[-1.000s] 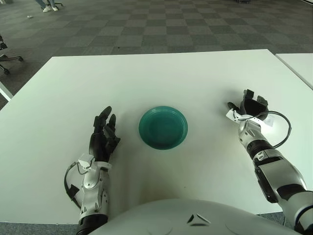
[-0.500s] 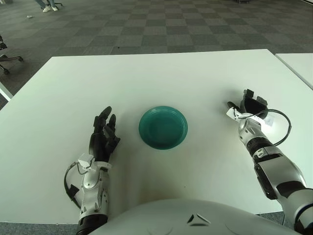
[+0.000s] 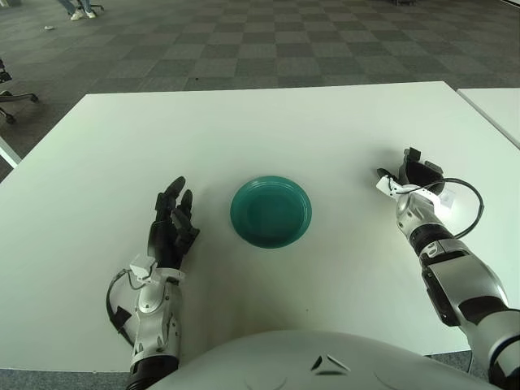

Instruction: Put the charger into the plate.

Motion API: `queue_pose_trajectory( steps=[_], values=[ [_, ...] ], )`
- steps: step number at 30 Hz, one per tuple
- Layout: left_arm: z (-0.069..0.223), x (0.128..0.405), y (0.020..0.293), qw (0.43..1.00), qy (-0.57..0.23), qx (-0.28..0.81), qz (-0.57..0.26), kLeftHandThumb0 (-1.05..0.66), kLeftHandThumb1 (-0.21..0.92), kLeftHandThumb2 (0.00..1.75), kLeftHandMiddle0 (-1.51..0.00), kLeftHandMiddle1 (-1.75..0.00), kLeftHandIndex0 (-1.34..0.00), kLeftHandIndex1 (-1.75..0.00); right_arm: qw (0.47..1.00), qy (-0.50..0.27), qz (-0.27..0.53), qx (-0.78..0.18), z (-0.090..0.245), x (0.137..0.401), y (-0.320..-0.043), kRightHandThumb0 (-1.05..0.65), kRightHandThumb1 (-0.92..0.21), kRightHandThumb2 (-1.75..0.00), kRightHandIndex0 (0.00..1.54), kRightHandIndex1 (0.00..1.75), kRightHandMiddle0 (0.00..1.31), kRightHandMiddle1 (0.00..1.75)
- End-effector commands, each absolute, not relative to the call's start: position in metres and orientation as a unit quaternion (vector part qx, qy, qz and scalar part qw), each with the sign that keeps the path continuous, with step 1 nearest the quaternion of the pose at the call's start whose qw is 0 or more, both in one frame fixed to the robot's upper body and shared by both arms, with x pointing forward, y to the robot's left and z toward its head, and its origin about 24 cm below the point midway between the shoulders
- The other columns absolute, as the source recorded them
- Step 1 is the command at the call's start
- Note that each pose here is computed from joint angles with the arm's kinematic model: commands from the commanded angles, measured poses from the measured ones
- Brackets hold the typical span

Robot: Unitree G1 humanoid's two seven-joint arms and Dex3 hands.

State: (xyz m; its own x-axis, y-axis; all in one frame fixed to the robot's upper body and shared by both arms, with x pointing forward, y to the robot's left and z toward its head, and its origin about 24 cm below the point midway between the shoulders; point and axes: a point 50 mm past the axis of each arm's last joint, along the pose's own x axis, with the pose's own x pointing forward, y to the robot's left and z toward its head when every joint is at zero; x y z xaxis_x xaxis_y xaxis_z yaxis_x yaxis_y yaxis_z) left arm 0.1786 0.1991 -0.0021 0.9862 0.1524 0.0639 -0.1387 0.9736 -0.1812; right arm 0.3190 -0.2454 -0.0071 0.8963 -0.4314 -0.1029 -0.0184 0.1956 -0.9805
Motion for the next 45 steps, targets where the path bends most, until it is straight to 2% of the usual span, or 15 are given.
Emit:
queue_pose_trajectory(
  steps=[1, 19, 27, 45],
  values=[
    [-0.014, 0.172, 0.203, 0.992, 0.002, -0.095, 0.086, -0.93, 0.92, 1.04, -0.3, 0.0, 0.0, -0.72, 0.718, 0.434, 0.034, -0.543, -0.112, 0.218, -0.226, -1.02, -0.92, -0.64, 0.33, 0.02, 0.0, 0.44],
    [-0.013, 0.172, 0.203, 0.992, 0.001, -0.095, 0.086, -0.93, 0.92, 1.04, -0.3, 0.0, 0.0, -0.72, 0.716, 0.445, 0.089, -0.53, -0.111, 0.222, -0.229, -1.05, -0.92, -0.65, 0.27, 0.0, 0.0, 0.19],
    [-0.013, 0.172, 0.203, 0.992, 0.001, -0.095, 0.086, -0.93, 0.92, 1.04, -0.3, 0.0, 0.0, -0.72, 0.715, 0.415, 0.09, -0.556, -0.106, 0.226, -0.236, -1.05, -0.92, -0.68, 0.29, 0.01, 0.0, 0.25],
    [-0.013, 0.172, 0.205, 0.992, 0.001, -0.094, 0.086, -0.93, 0.92, 1.04, -0.3, 0.0, 0.0, -0.72, 0.718, 0.405, 0.085, -0.56, -0.104, 0.227, -0.237, -1.05, -0.92, -0.72, 0.26, 0.0, 0.0, 0.24]
  ],
)
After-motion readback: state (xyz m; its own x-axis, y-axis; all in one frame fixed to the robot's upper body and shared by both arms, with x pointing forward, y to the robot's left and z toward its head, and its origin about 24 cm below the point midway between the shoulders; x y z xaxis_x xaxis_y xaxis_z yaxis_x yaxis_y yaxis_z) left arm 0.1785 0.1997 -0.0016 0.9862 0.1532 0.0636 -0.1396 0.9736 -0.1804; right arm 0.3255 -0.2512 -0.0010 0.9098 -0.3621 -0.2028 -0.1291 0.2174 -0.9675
